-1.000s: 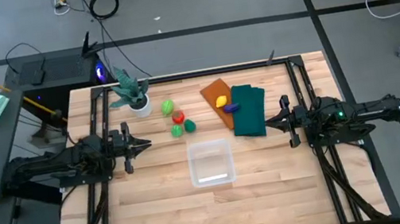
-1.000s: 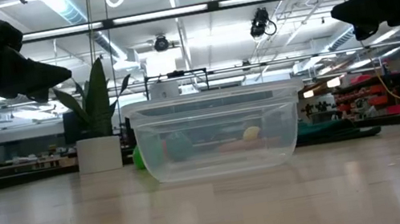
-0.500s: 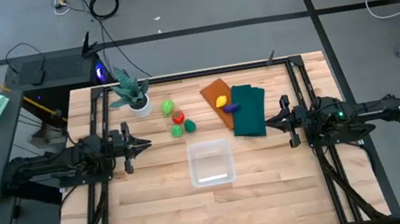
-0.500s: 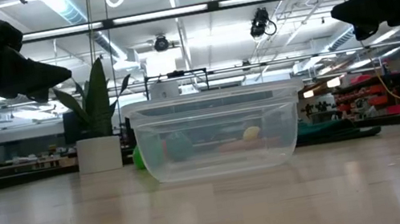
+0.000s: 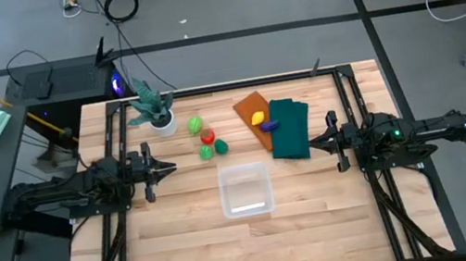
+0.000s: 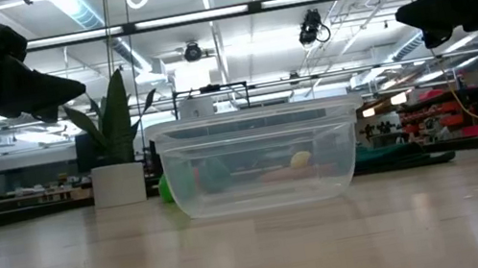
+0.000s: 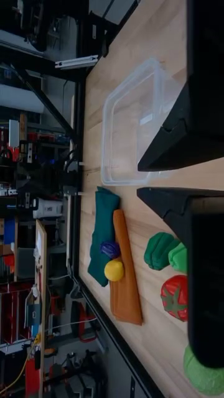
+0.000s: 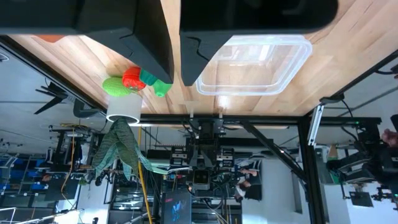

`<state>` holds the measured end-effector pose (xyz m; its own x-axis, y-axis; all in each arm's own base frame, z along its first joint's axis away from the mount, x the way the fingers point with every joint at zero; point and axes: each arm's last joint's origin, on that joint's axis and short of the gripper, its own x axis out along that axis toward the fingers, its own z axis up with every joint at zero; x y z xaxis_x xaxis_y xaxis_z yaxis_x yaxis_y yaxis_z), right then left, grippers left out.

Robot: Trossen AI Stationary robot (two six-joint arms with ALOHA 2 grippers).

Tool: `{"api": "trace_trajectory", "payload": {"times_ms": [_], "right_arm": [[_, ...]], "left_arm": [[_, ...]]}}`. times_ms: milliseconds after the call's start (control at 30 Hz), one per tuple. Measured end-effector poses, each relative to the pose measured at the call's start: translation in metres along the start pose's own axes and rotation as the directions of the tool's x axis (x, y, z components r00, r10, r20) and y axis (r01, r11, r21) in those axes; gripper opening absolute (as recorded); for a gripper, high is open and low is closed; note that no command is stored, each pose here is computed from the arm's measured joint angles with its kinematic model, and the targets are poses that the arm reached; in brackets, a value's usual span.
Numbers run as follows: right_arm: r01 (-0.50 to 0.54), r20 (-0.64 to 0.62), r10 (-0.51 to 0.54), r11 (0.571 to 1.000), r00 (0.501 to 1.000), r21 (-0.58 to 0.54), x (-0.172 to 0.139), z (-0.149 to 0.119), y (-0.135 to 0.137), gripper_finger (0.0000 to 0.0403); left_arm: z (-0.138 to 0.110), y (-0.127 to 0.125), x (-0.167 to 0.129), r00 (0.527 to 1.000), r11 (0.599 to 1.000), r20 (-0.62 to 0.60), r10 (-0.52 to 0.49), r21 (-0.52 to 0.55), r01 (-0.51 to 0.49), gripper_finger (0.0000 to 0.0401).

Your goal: Pick and placing Produce into tupperware

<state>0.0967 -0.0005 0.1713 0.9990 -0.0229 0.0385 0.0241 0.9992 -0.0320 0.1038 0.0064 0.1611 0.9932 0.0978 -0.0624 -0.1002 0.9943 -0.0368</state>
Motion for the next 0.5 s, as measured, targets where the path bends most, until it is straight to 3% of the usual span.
{"api": "trace_trajectory", "payload": {"times_ms": [500], "right_arm": [[-0.001, 0.000, 0.001, 1.000, 1.000, 0.000, 0.0000, -0.0001, 0.0000, 0.0000]], "left_arm": [[0.0000, 0.0000, 0.0000, 1.000, 1.000, 0.000, 0.000, 0.000, 0.000, 0.0060]]}}
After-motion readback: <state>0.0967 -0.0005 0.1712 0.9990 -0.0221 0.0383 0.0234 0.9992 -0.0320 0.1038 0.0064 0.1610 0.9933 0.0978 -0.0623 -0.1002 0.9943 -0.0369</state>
